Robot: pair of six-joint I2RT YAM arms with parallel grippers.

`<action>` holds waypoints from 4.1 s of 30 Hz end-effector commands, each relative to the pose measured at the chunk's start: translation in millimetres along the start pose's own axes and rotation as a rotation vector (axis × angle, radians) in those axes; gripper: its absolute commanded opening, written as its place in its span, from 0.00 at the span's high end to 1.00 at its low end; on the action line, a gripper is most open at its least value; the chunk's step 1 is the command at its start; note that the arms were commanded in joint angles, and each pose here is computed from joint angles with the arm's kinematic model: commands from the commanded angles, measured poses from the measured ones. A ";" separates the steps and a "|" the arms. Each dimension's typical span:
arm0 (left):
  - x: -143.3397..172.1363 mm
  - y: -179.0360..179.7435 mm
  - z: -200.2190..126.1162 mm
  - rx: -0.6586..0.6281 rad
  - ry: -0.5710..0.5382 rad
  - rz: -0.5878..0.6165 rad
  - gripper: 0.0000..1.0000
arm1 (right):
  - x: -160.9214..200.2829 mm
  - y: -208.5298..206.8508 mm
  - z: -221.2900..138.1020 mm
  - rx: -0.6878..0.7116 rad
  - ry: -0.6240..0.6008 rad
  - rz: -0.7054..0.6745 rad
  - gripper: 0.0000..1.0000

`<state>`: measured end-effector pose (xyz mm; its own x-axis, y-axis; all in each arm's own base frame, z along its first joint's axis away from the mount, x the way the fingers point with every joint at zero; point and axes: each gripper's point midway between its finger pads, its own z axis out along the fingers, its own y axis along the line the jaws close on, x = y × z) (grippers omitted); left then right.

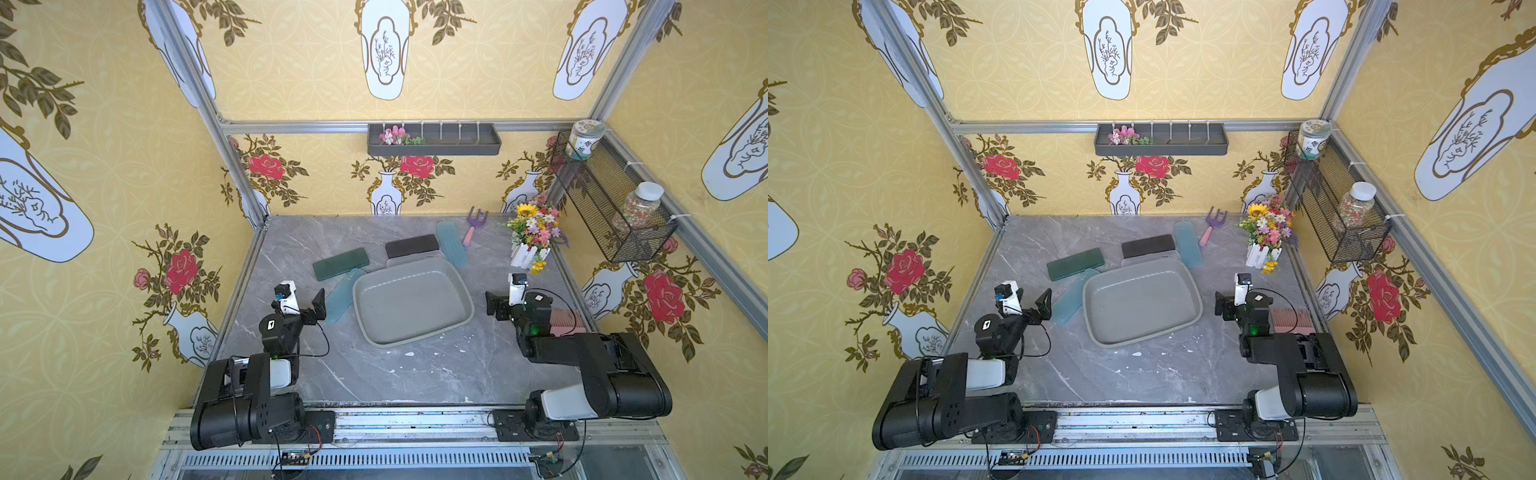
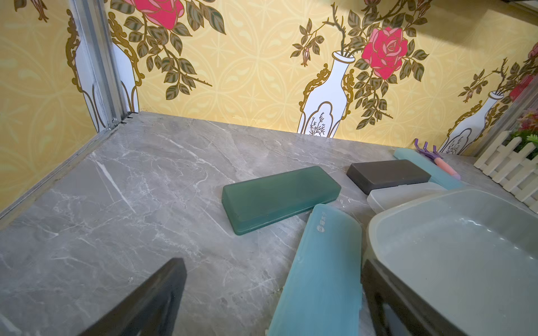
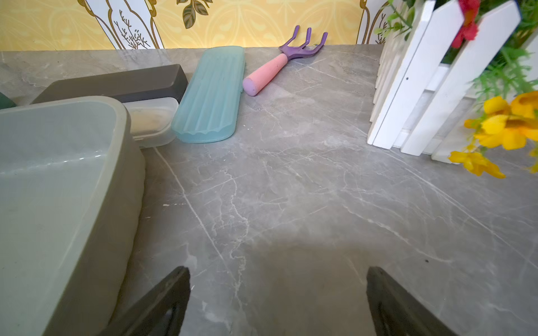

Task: Put the pencil case into the storage box
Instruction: Pick up the pencil case from the center of the board.

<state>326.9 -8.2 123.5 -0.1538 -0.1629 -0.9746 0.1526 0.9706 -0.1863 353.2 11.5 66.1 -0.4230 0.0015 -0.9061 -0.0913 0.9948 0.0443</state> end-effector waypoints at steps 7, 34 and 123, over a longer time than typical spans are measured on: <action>1.0 1.0 -1.5 -0.006 0.000 0.007 0.00 | -11.9 -1.1 -0.2 0.007 -0.047 -0.007 0.03; 1.3 -5.9 -0.9 0.035 0.005 0.032 0.00 | -12.6 3.1 0.6 -0.029 -0.042 -0.010 0.03; 105.1 -50.2 64.2 0.161 0.952 0.308 0.16 | -80.5 177.0 1.8 -0.442 0.490 -0.027 0.03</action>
<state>369.3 -88.7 30.8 -0.7848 0.3311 -0.5239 0.4148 0.9087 -0.0470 371.9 181.8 146.9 -0.7715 -0.1640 -0.6148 -0.4149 0.8622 0.2906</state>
